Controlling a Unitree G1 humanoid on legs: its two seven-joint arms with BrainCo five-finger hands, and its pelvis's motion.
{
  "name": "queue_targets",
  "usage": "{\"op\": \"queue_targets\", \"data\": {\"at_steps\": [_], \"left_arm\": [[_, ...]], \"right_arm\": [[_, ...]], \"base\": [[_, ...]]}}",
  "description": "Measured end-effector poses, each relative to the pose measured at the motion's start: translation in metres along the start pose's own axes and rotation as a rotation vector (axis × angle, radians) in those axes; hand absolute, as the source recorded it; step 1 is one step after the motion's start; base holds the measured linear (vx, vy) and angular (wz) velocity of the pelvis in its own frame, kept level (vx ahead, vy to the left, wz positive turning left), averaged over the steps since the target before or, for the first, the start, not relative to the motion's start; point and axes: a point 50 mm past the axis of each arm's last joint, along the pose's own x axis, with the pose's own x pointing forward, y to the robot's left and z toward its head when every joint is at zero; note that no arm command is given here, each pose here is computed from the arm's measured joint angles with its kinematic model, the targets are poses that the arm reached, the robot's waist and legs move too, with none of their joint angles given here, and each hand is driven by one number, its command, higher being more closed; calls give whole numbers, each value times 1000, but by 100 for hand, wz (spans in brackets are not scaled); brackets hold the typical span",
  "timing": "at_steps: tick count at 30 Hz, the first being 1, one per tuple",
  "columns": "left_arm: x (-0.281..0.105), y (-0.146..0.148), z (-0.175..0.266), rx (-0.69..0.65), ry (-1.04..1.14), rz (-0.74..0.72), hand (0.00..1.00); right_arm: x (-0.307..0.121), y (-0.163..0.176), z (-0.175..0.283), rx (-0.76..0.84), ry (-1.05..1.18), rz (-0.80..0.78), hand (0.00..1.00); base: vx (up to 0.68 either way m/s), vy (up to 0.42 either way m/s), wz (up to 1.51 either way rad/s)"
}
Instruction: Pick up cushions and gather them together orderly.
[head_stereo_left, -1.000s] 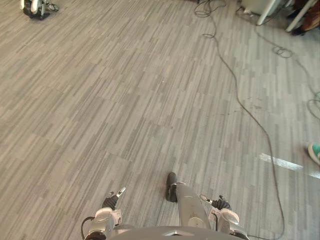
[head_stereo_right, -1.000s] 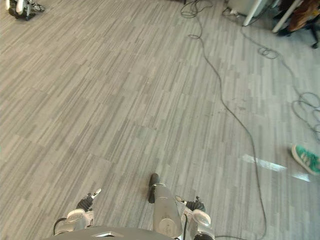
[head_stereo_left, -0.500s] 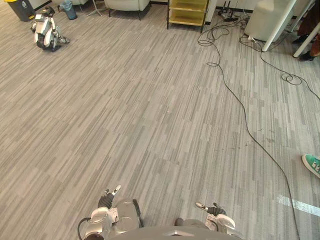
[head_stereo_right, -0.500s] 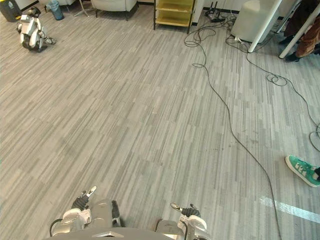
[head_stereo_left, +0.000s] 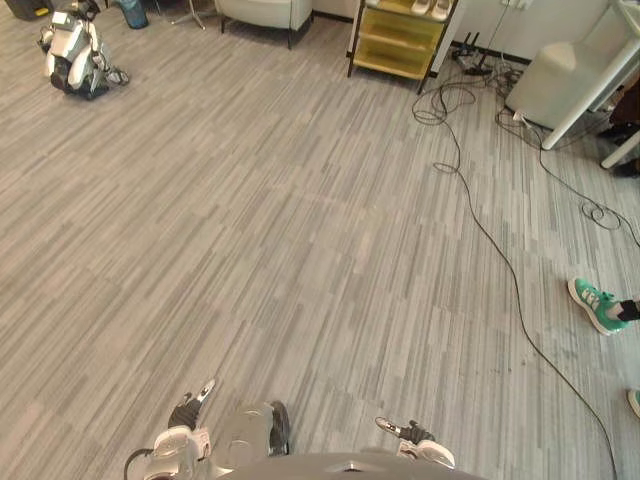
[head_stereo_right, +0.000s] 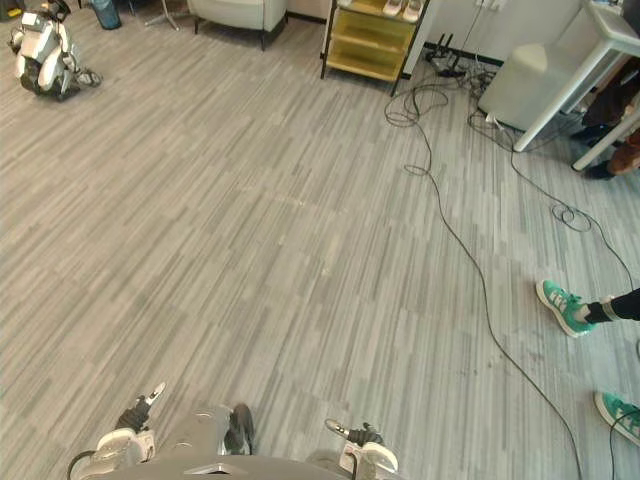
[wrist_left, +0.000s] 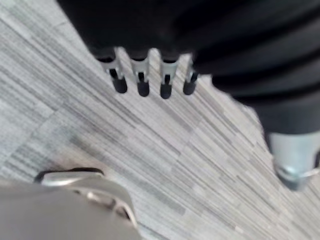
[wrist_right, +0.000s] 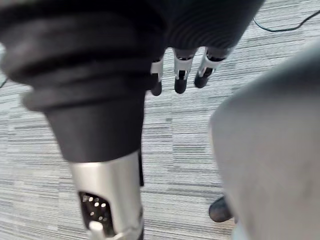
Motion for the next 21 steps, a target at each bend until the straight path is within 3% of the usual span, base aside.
{"op": "queue_targets", "data": {"at_steps": [6, 12, 16, 21], "left_arm": [[0, -9, -1, 44, 12, -30, 0], [-1, -22, -5, 35, 22, -59, 0], [-4, -48, -7, -22, 27, -109, 0], [-3, -42, 4, -47, -23, -97, 0]], "right_arm": [[1, -8, 19, 27, -89, -9, 0], [-2, -18, 6, 23, -49, -33, 0], [0, -31, 14, 35, -72, -69, 0], [0, -27, 14, -12, -71, -62, 0]], "base": [[475, 47, 52], [707, -202, 76], [722, -267, -2], [631, -159, -36]]}}
